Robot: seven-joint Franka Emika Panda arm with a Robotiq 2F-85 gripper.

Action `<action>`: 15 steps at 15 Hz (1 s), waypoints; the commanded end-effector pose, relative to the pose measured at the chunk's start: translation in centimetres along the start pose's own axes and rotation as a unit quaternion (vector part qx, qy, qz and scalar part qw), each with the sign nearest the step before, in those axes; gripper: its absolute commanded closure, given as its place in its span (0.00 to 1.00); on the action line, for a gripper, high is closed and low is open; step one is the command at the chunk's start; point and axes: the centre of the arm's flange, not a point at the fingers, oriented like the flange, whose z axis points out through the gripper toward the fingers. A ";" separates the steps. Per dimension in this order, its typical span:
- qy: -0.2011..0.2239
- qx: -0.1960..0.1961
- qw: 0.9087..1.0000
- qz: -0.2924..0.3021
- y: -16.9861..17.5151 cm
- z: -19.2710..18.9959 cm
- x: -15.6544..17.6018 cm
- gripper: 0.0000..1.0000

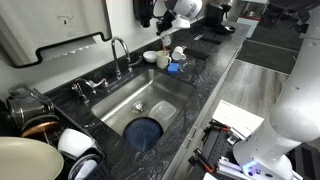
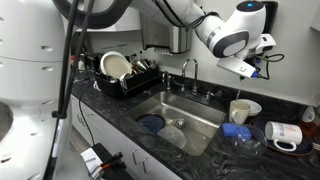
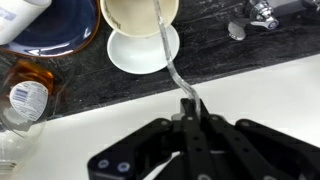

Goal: Remove the clear fork from the mug and put it in the sink.

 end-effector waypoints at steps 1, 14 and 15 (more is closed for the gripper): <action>-0.001 0.050 0.998 0.028 0.1 -3.2 -0.9 0.99; -0.132 0.129 0.982 -0.035 -3.5 -2.4 -12.6 0.99; -0.136 0.129 0.981 -0.039 -4.1 -1.7 -13.7 0.99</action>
